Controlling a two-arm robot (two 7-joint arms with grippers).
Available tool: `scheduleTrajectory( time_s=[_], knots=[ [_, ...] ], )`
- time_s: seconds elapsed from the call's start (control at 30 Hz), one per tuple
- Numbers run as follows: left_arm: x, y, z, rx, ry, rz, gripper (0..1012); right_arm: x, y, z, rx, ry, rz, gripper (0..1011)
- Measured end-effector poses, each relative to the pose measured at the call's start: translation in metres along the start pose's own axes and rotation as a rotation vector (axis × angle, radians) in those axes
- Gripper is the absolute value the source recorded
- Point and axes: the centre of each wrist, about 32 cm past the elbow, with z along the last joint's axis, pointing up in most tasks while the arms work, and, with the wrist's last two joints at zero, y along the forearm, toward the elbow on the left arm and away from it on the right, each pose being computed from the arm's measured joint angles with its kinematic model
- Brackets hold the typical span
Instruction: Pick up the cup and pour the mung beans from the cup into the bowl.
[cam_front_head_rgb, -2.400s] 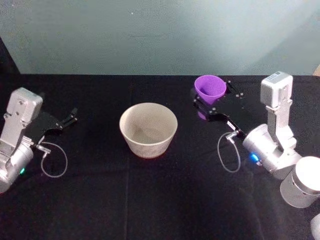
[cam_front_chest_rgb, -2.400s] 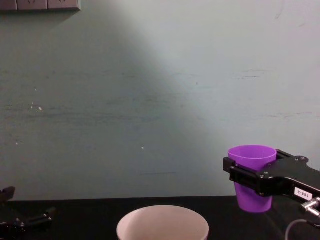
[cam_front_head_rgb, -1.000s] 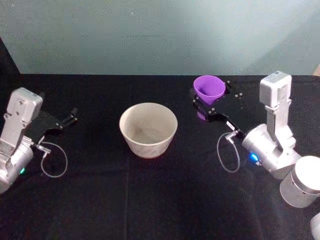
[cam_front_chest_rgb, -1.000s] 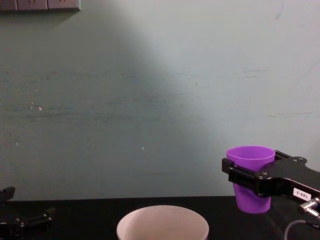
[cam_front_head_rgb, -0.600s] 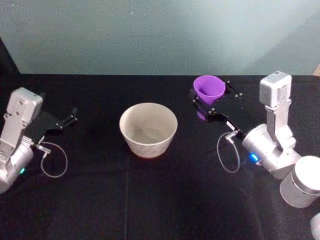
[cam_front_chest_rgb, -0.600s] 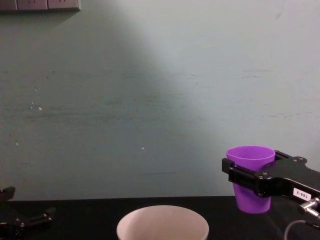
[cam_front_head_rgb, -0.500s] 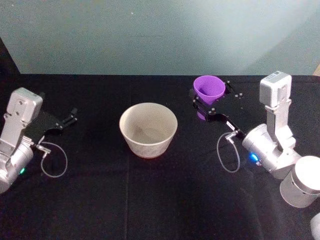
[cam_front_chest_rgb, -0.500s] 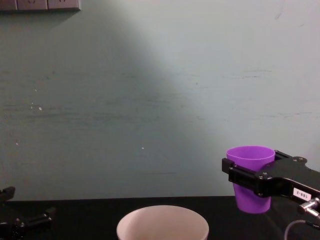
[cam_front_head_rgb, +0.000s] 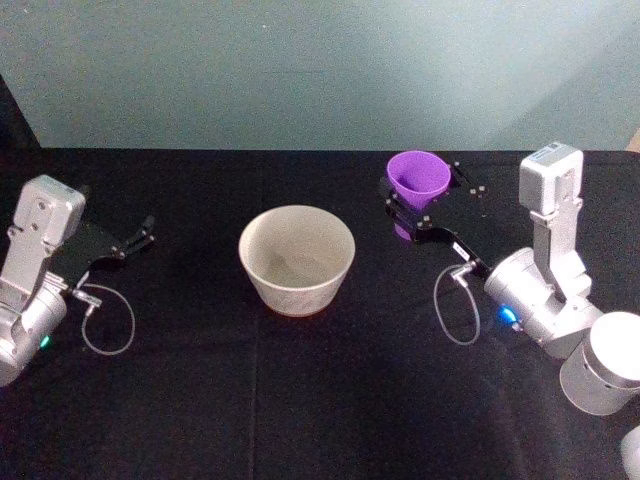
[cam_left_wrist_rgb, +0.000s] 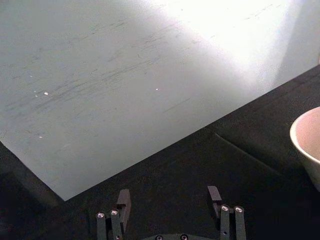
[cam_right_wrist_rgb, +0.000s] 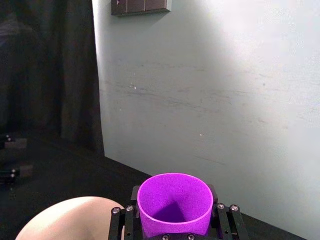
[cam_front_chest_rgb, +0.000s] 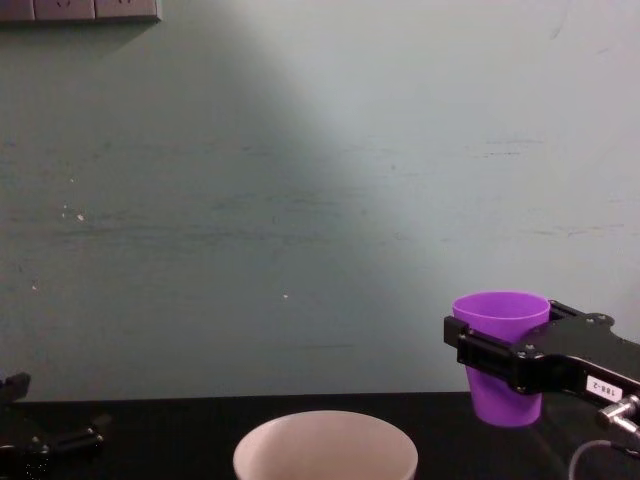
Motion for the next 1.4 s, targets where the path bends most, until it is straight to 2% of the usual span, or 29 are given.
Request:
scheduleTrajectory(
  time_s=[1.4],
  knots=[
    [0.0000, 0.0000, 0.0000, 0.000, 0.000, 0.000, 1000, 0.0000, 0.0000, 0.0000, 0.000, 0.000, 0.000, 754]
  ],
)
